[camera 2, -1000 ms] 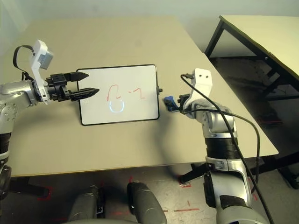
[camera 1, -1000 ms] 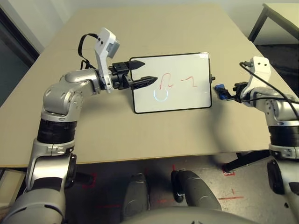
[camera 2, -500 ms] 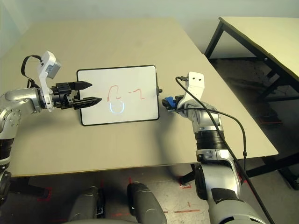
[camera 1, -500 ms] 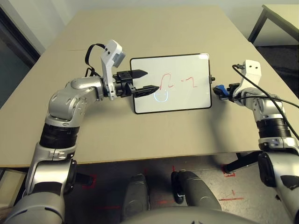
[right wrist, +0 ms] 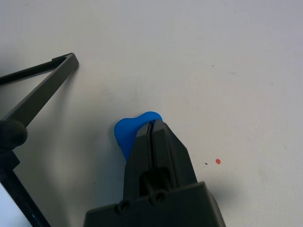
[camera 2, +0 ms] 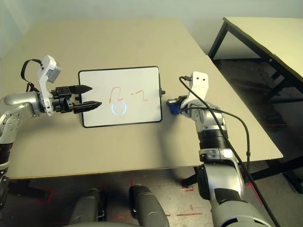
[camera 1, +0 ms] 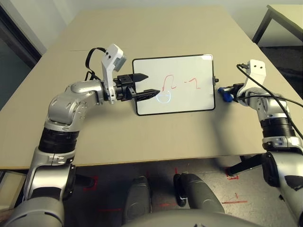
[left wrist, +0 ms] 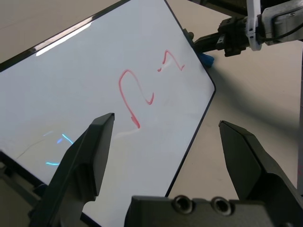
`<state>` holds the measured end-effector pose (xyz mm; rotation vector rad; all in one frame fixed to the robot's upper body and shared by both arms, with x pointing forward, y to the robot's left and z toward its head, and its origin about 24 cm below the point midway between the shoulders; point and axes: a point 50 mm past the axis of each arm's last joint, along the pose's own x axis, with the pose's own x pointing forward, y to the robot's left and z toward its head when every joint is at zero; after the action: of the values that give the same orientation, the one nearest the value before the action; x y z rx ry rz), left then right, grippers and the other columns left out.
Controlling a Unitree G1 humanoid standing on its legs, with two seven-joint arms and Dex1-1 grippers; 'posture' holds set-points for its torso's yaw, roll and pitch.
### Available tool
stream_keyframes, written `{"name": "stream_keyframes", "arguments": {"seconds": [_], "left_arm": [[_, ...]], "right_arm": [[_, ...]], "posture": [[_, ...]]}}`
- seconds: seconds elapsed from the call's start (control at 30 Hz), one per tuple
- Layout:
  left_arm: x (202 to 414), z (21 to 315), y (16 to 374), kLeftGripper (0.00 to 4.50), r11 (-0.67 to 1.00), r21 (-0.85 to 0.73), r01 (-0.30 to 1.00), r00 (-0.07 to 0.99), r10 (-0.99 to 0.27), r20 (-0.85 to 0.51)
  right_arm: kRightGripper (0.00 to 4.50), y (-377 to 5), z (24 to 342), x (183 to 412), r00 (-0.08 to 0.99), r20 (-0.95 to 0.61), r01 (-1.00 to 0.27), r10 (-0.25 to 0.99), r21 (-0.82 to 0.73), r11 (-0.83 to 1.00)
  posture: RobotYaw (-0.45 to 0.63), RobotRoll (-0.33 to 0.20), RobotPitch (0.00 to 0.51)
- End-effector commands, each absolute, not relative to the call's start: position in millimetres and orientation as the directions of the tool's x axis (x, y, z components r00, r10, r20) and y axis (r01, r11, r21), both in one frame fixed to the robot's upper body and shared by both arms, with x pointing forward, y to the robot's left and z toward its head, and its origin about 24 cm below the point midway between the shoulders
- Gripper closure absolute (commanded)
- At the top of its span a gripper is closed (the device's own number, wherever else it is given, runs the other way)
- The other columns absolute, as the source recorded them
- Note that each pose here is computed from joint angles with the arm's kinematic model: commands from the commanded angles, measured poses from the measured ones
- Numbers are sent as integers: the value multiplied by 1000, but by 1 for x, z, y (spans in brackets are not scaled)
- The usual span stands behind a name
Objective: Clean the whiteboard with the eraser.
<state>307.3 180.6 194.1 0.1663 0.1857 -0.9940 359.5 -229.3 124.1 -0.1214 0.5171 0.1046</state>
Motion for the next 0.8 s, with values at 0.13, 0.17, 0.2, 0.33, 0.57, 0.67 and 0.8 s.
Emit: {"name": "stream_keyframes", "arguments": {"seconds": [0.13,0.17,0.2,0.33,0.57,0.67,0.8], "left_arm": [[311,196,182,0,532,85,842,536,-809,-242],[312,196,182,0,532,87,842,536,-809,-242],[312,196,182,0,532,88,842,536,-808,-242],[312,195,182,0,532,90,842,536,-808,-243],[311,194,183,0,533,87,842,537,-808,-244],[311,194,183,0,536,87,840,539,-806,-244],[311,194,184,0,541,86,837,544,-803,-244]], "right_arm": [[2845,-236,132,356,885,-464,-93,41,-90,992],[2495,-236,133,355,889,-457,-89,39,-89,992],[2148,-236,135,355,891,-453,-88,39,-89,992],[847,-235,134,353,887,-459,-94,42,-90,992],[15,-236,119,349,862,-505,-101,44,-85,991],[15,-237,114,348,854,-518,-101,42,-85,991],[15,-238,112,348,851,-524,-103,42,-86,991]], "posture": [[-91,0,67],[-93,0,68],[-93,0,68],[-96,0,74],[-94,0,82],[-90,0,84],[-86,0,85]]}}
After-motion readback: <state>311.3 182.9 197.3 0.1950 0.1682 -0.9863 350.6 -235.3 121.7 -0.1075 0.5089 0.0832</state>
